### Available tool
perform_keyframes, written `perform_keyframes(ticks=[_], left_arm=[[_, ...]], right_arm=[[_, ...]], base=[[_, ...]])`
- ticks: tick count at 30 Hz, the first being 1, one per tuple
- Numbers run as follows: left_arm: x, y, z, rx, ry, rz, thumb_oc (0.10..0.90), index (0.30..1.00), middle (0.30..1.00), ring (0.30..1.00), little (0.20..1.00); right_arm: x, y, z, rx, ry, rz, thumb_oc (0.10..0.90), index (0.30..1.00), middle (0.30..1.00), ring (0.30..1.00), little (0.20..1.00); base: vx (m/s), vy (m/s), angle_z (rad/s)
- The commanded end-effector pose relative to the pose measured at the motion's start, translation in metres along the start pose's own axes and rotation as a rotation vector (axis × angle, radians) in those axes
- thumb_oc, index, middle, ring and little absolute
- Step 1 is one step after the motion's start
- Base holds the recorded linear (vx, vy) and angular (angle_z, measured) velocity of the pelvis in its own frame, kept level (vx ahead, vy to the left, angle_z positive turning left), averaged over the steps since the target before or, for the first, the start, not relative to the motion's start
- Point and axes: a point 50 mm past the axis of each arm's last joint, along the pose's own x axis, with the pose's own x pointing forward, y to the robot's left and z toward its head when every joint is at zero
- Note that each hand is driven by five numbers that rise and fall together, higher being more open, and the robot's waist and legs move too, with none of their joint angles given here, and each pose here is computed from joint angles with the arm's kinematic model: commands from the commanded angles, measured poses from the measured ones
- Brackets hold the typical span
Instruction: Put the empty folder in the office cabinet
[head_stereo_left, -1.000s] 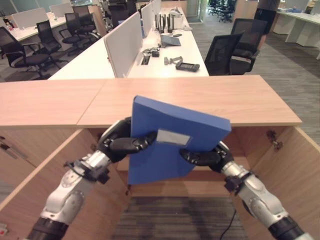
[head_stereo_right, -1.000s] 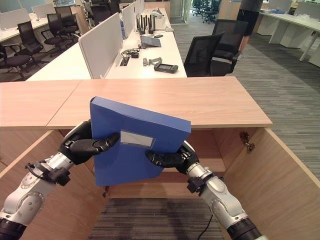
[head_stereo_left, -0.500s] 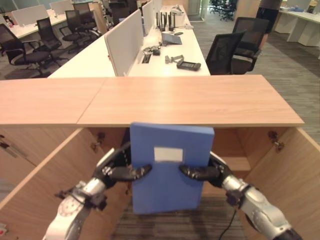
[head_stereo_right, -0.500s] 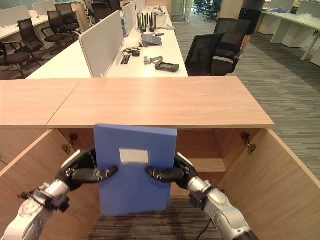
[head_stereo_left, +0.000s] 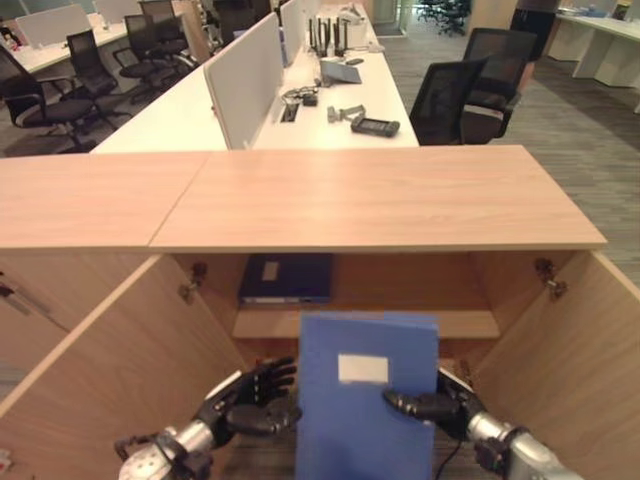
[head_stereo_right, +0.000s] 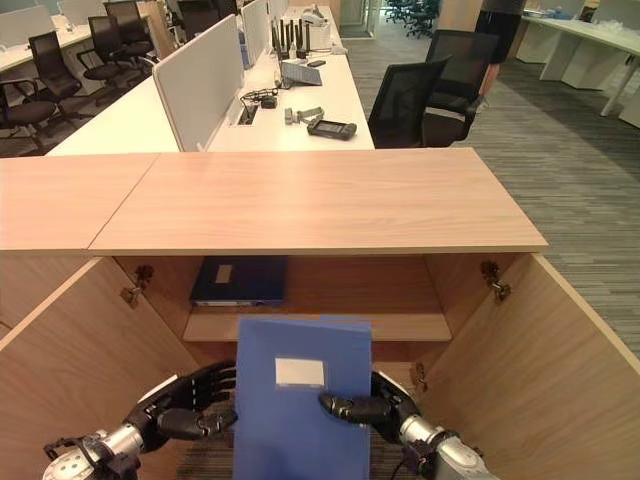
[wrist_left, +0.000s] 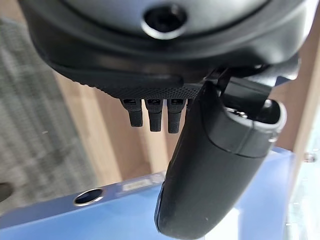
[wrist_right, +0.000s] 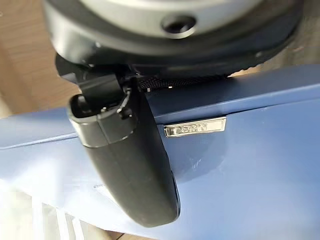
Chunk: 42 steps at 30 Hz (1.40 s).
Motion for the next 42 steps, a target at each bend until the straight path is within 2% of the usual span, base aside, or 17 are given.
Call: perform_keyframes(ticks=[1,4,10,13,18,26,29,36,42], left_arm=[[0.007,0.018,0.021,0.123,-0.051,0.025,0.800,0.900,0.900,0.900,0.900],[0.013,0.013,0.011,0.107,-0.024,0.037,0.800,0.900,0.900,0.900,0.900],[0.022,0.001,-0.038,0.047,0.131,0.133,0.800,0.900,0.900,0.900,0.900],[0.025,-0.003,-0.052,0.023,0.175,0.177,0.800,0.900,0.900,0.900,0.900],[0.037,-0.013,-0.074,-0.013,0.251,0.296,0.800,0.900,0.900,0.900,0.900],[0.047,-0.019,-0.079,0.042,0.296,0.300,0.800,0.900,0.900,0.900,0.900],[0.047,-0.015,-0.075,0.036,0.283,0.311,0.800,0.900,0.900,0.900,0.900],[0.038,0.014,-0.062,0.061,0.252,0.403,0.800,0.900,0.900,0.900,0.900],[0.032,0.007,-0.077,0.070,0.323,0.365,0.800,0.900,0.900,0.900,0.900]], right_arm=[[0.021,0.014,0.038,-0.024,-0.188,0.087,0.400,0.300,0.300,0.300,0.300],[0.025,0.012,0.030,0.046,-0.193,0.045,0.400,0.300,0.300,0.300,0.300],[0.043,0.011,0.029,0.395,-0.354,-0.100,0.400,0.300,0.300,0.300,0.300],[0.048,0.010,0.033,0.495,-0.411,-0.138,0.400,0.300,0.300,0.300,0.300],[0.061,-0.002,0.061,0.687,-0.580,-0.249,0.400,0.300,0.300,0.300,0.300],[0.069,-0.033,0.106,0.940,-0.786,-0.439,0.400,0.300,0.300,0.300,0.300],[0.065,-0.046,0.121,1.004,-0.851,-0.484,0.400,0.300,0.300,0.300,0.300],[0.036,-0.079,0.193,1.129,-1.107,-0.544,0.400,0.300,0.300,0.300,0.300],[0.019,-0.096,0.211,1.184,-1.159,-0.616,0.400,0.300,0.300,0.300,0.300]], base=[[0.00,0.000,0.00],[0.00,0.000,0.00],[0.02,0.000,0.01],[0.01,0.003,0.00],[0.01,0.014,0.03],[0.01,0.035,0.08],[0.01,0.083,0.16],[-0.04,0.057,-0.05],[0.35,-0.168,-0.03]])
